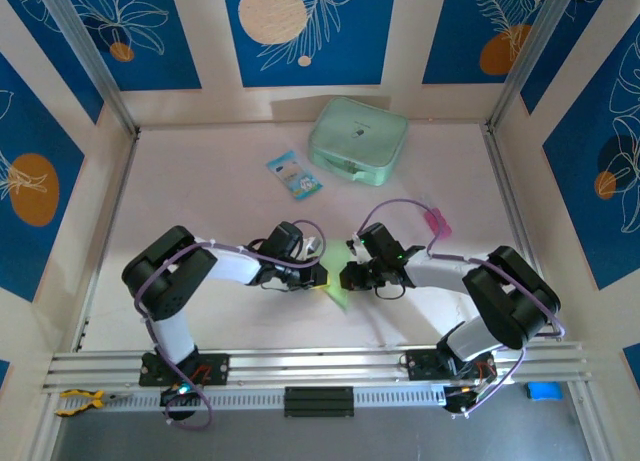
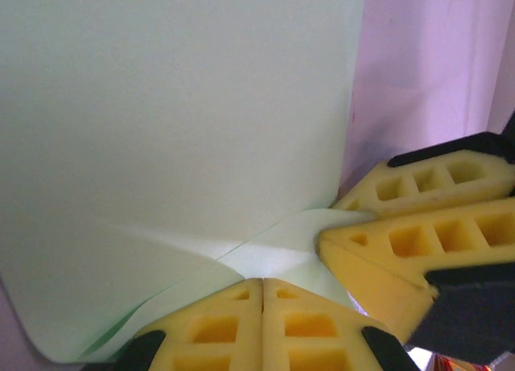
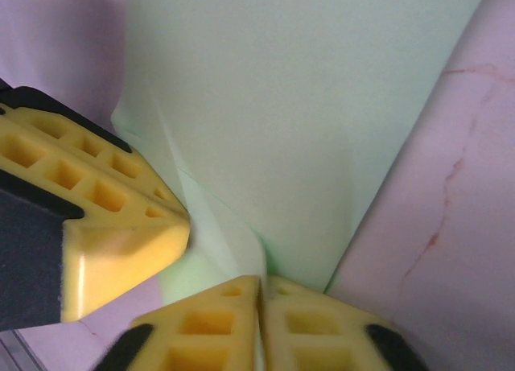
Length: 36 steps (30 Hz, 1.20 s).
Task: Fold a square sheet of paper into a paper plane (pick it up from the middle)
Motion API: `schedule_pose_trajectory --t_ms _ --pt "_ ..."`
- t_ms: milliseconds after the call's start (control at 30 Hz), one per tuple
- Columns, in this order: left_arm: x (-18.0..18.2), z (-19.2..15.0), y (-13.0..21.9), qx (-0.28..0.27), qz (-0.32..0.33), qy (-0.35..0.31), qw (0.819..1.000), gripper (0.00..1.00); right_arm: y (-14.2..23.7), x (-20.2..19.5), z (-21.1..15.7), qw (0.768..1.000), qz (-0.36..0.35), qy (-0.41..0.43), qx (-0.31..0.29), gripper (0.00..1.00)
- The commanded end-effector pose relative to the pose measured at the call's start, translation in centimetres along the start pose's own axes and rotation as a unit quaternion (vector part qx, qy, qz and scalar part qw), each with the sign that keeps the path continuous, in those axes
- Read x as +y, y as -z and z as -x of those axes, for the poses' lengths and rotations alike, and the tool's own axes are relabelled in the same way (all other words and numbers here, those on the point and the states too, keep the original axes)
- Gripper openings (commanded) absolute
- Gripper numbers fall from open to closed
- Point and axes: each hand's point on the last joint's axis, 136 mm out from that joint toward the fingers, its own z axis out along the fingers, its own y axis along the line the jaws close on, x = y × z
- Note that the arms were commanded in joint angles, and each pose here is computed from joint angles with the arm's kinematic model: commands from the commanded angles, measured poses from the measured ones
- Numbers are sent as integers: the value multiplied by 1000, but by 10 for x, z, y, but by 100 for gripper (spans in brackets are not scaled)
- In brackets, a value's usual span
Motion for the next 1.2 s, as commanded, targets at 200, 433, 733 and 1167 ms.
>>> schedule_pose_trajectory --t_ms 200,433,733,1167 --pt "22 -10 -7 13 38 5 999 2 39 37 10 997 63 -16 -39 36" --pt "20 -9 -7 12 36 3 999 2 24 58 -21 995 98 -18 14 13" --pt "21 -9 -7 13 37 3 999 1 6 61 -28 996 78 -19 44 7" --pt "20 -8 -7 15 39 1 999 1 -6 32 -58 995 32 -47 86 7"
